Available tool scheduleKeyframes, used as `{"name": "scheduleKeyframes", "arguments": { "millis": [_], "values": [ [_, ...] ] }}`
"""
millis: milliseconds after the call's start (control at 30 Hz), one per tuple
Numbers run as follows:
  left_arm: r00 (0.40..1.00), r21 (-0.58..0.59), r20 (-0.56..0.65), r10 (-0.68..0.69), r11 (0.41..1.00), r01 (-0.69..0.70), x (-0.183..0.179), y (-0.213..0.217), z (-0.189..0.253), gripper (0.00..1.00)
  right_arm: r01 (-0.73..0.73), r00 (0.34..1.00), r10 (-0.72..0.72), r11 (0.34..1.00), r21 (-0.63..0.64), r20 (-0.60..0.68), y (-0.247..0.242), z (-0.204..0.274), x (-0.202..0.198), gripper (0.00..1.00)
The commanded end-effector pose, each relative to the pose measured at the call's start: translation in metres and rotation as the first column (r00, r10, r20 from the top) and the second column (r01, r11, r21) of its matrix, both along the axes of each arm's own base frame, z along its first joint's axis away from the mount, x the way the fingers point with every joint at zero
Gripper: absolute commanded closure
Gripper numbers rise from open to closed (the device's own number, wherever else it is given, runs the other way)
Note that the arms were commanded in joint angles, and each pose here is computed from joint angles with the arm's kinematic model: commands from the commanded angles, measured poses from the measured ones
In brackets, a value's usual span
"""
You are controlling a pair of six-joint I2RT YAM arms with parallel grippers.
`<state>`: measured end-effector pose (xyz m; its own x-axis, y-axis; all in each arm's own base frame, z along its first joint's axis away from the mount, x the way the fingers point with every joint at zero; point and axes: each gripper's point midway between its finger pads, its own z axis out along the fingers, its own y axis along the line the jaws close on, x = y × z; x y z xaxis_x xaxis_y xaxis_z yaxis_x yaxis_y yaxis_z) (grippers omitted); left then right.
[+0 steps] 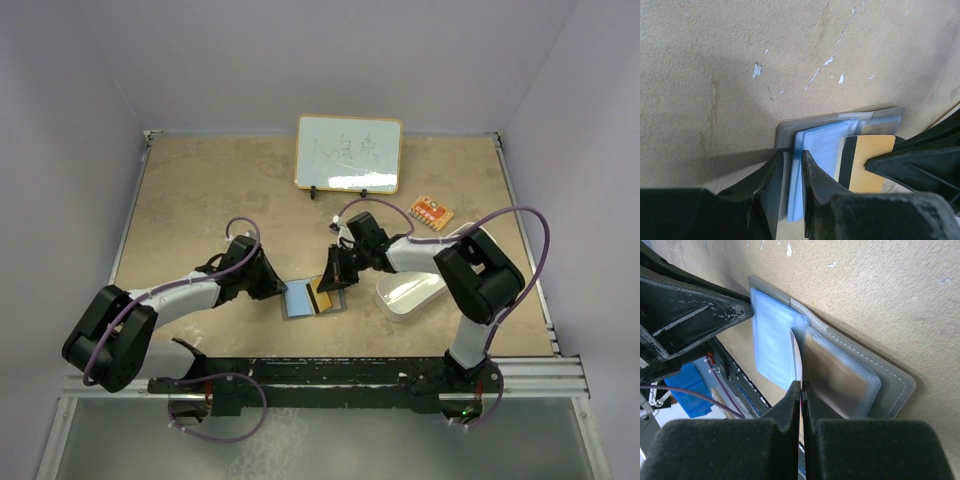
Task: Put the credit cards into the card holder
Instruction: Insert the credit card into the card holder.
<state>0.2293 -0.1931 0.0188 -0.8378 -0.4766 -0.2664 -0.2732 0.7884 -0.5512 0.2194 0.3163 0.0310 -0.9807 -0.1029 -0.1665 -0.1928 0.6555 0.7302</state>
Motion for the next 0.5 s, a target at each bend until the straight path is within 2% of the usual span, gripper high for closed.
{"name": "scheduleKeyframes", "arguments": {
  "millis": [0, 467],
  "values": [
    [0.998, 0.086, -0.061, 0.014, 0.996, -0.009, -0.015, 0.018, -0.025, 0.81, 0.026, 1.000, -0.027, 0.999, -0.025, -0.012, -0.004, -0.015, 0.002, 1.00],
    [0.994, -0.004, -0.099, 0.044, 0.999, -0.045, -0.030, 0.012, -0.035, 0.81, 0.119, 0.993, -0.119, 0.993, 0.005, 0.022, -0.003, -0.021, 0.012, 1.00]
  ]
}}
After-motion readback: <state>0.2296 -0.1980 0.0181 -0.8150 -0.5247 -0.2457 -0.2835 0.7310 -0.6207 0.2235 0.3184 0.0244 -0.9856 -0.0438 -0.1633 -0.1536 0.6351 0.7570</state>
